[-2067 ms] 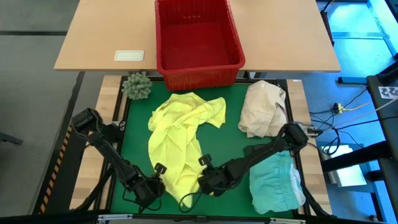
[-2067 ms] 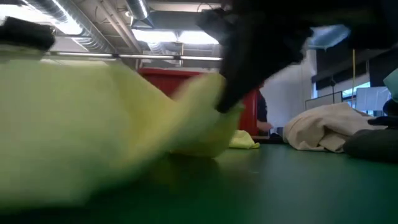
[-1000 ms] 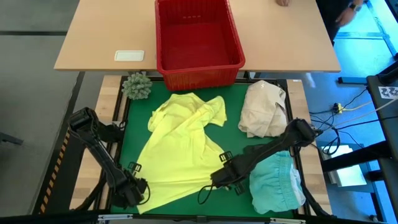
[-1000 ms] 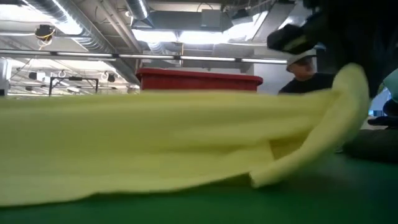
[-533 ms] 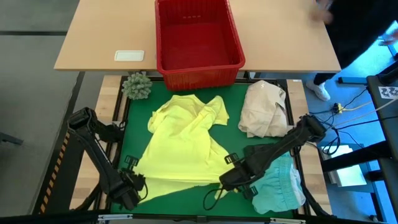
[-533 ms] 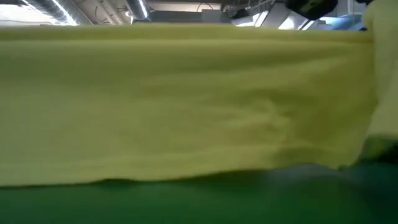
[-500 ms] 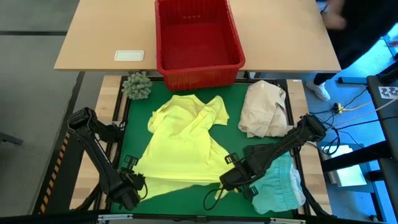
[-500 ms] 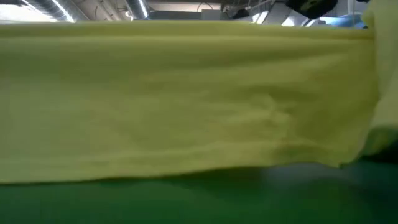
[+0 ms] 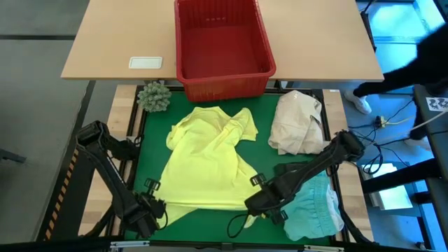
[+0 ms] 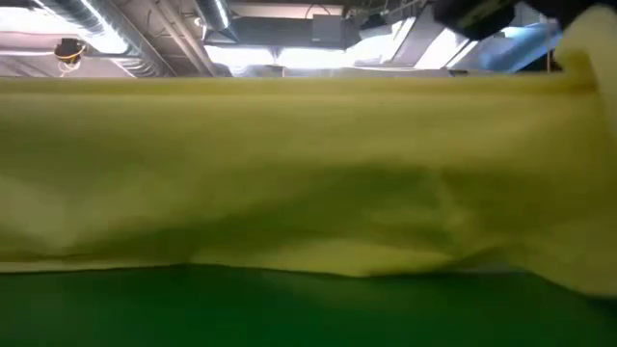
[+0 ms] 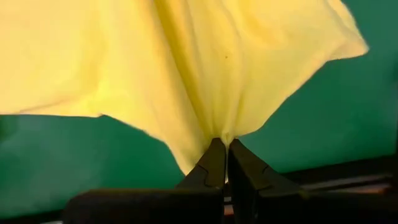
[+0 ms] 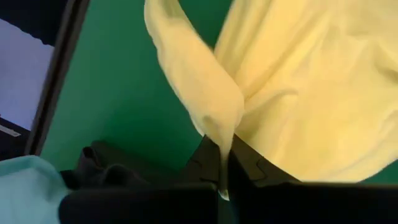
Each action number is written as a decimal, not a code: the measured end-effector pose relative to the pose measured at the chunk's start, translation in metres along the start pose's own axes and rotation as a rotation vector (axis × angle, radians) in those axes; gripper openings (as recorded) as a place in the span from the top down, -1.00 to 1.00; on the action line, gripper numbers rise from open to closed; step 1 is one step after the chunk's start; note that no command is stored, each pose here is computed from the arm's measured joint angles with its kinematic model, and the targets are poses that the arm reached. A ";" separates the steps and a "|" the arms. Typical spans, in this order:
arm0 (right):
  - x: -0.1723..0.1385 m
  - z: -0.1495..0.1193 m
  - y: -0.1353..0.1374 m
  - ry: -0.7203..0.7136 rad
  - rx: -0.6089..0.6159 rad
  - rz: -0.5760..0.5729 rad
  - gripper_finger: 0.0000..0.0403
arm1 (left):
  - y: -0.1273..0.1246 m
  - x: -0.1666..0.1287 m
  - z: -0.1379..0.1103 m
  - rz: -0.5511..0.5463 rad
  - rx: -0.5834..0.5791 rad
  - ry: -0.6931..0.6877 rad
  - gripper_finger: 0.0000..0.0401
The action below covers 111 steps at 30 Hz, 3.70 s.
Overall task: Fold Laundry from Bin
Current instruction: Fold the yellow shirt
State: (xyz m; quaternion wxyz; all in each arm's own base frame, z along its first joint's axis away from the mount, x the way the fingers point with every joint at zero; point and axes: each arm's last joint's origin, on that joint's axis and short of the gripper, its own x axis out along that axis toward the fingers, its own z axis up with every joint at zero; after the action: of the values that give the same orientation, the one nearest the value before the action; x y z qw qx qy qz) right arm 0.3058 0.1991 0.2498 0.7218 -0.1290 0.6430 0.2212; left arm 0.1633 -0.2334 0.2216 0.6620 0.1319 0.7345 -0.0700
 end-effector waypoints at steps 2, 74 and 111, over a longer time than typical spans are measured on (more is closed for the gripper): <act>0.008 0.001 -0.001 0.026 -0.001 -0.024 0.98 | 0.001 0.006 -0.001 0.012 0.000 0.009 1.00; 0.083 0.007 -0.020 -0.113 -0.094 -0.357 0.03 | -0.002 0.064 0.014 -0.014 -0.157 -0.370 0.39; 0.021 0.014 -0.016 -0.365 0.109 -0.328 0.99 | -0.009 0.064 -0.006 -0.240 -0.075 -0.410 0.99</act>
State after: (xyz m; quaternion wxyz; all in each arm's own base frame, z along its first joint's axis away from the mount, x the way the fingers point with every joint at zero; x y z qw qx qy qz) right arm 0.3271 0.1946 0.2292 0.8581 -0.1502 0.4835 0.0857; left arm 0.1494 -0.2343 0.1576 0.7887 0.0018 0.5972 -0.1461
